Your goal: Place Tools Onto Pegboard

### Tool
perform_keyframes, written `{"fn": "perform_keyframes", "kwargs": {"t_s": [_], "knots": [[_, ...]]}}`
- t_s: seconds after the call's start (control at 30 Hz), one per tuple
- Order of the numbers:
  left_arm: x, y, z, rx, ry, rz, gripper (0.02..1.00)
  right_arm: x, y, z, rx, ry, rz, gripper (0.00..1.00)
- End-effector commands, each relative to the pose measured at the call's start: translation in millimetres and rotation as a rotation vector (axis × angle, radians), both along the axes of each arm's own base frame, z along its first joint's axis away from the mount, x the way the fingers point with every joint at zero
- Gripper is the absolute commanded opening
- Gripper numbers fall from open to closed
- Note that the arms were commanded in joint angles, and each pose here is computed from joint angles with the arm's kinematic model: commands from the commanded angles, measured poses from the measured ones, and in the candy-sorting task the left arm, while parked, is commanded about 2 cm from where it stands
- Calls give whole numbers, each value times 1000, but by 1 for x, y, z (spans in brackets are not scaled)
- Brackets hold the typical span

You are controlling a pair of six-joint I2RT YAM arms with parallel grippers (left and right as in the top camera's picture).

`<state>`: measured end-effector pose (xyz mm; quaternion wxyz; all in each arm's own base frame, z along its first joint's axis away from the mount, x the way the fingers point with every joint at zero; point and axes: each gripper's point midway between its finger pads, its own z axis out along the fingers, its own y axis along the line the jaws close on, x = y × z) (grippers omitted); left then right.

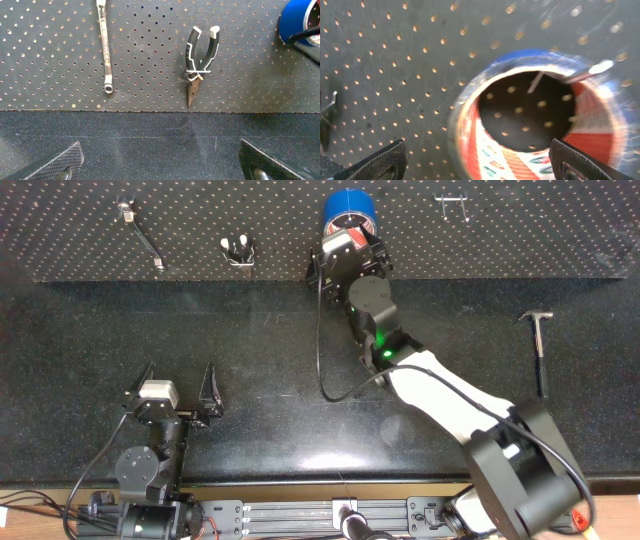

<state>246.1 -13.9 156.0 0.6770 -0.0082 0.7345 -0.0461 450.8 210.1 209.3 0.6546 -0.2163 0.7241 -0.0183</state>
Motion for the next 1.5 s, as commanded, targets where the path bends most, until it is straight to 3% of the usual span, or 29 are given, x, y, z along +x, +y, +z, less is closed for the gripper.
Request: {"fn": "perform_keyframes", "kwargs": {"t_s": [0.03,0.17,0.3,0.53,0.63,0.9,1.0,1.17,1.5], "knots": [[-1,-1,0,12,-2,-4,996,-23,-13,59,46,-62,-7,915],[-1,-1,0,12,-2,-4,993,-48,-28,71,12,-4,-7,915],[-1,-1,0,12,-2,-4,996,-85,-56,51,-89,171,-23,956],[-1,-1,0,12,-2,-4,996,-81,-150,25,-113,312,-256,965],[-1,-1,0,12,-2,-4,996,-81,-182,18,-66,358,-308,965],[-1,-1,0,12,-2,-4,996,-119,-179,43,222,395,8,974],[-1,-1,0,12,-2,-4,996,-121,-209,48,325,394,-80,974],[-1,-1,0,12,-2,-4,996,-124,-240,42,350,404,-177,974],[-1,-1,0,12,-2,-4,996,-127,-242,29,368,460,-190,974]]}}
